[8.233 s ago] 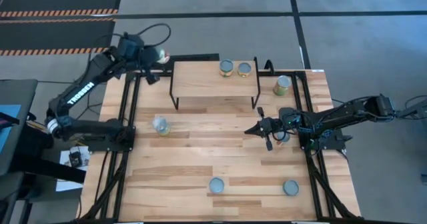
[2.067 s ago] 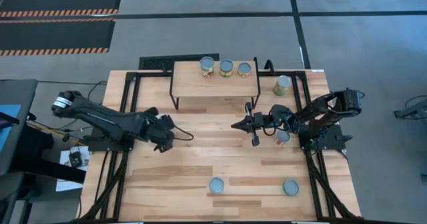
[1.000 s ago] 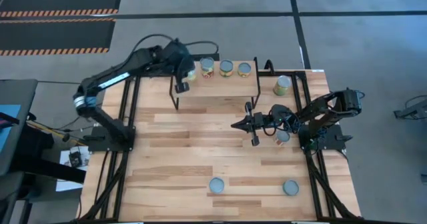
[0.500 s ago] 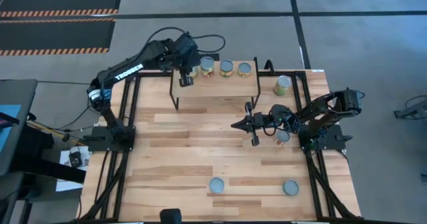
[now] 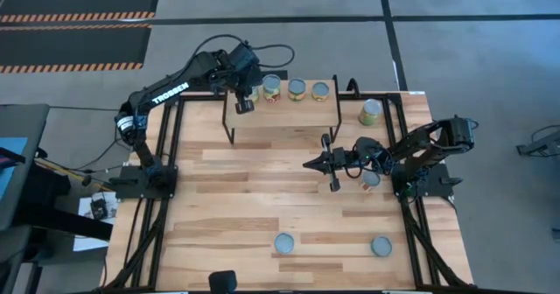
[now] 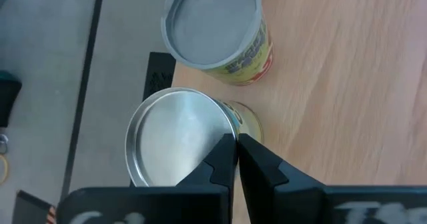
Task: Pick and place cans onto a shelf
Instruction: Put the canned carrots on the shelf, then put the canned diced tomatoes on the shelf aligned with the canned peach
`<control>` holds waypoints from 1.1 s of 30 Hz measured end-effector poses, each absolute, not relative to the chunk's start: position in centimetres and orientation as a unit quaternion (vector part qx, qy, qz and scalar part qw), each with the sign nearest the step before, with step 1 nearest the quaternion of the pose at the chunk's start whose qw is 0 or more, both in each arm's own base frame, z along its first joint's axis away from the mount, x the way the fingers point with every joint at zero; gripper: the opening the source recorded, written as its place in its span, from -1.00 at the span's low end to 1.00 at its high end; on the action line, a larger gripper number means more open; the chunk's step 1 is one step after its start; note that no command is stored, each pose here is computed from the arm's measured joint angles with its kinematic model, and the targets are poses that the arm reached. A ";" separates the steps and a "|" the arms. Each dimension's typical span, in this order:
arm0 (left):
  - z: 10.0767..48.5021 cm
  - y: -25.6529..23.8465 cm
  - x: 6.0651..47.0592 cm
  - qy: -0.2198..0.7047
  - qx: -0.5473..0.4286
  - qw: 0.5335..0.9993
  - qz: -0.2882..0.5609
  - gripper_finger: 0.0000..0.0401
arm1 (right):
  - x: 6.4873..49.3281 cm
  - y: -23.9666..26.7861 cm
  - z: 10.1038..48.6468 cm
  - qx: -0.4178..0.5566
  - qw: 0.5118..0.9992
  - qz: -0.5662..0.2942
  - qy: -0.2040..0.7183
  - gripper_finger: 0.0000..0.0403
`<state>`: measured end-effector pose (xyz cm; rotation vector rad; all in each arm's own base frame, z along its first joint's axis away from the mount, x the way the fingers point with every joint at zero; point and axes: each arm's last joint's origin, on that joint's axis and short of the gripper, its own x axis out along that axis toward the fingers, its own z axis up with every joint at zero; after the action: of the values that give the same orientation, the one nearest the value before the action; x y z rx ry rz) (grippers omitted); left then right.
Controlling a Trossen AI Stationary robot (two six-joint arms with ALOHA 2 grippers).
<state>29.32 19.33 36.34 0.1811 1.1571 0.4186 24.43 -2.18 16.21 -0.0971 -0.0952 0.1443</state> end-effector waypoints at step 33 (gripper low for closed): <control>38.9 10.6 28.1 0.356 0.128 0.926 -0.008 -0.97 | 24.5 -2.1 15.7 -0.041 0.995 0.084 -0.021 -0.95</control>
<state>28.09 10.56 38.95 0.2630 0.7293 -0.0167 24.48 -2.07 15.71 -0.0826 -0.0429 0.1675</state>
